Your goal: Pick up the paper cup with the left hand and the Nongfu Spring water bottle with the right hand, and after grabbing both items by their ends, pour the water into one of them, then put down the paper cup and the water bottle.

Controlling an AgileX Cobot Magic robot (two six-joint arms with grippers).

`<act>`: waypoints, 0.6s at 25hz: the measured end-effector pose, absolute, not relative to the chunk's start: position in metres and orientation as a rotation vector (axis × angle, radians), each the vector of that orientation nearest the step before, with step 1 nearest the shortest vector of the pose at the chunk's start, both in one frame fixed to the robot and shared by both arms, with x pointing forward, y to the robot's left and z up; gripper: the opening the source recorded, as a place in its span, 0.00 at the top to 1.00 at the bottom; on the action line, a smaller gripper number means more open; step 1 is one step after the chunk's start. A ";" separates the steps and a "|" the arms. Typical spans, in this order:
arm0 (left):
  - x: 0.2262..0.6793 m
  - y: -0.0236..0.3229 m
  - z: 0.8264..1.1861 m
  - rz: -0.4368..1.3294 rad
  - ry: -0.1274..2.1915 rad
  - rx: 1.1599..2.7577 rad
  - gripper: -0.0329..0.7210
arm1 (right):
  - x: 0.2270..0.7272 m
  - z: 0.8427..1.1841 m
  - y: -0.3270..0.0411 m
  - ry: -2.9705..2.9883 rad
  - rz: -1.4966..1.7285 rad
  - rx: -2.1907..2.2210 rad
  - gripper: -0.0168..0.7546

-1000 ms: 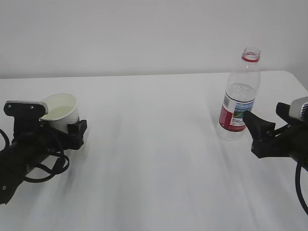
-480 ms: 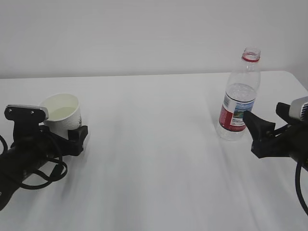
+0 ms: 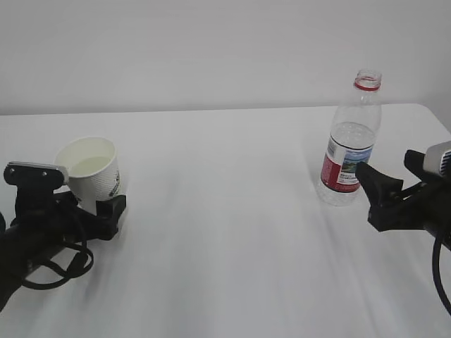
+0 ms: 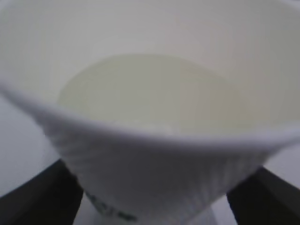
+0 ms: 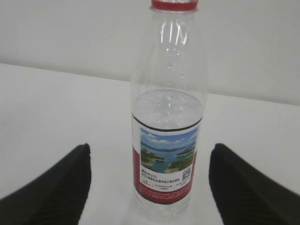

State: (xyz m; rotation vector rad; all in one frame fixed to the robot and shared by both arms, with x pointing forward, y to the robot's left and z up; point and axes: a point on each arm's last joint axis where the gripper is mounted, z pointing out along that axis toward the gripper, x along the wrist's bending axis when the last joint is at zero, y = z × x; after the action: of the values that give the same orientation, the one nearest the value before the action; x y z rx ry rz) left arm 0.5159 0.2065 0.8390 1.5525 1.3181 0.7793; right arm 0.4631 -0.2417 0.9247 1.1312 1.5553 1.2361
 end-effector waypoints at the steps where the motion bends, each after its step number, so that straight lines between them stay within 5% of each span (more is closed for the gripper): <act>1: 0.513 0.207 0.838 0.774 1.322 1.562 0.04 | 0.463 0.925 -0.242 1.555 1.236 1.131 0.21; 15: 0.488 0.213 0.846 0.704 1.342 1.574 0.04 | 0.463 0.925 -0.242 1.555 1.236 1.131 0.21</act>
State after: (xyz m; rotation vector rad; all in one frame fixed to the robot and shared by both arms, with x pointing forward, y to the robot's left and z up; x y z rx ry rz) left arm 0.4875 0.2131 0.8461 1.5742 1.3415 0.7042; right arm 0.4631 -0.2417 0.9247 1.1312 1.5553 1.2361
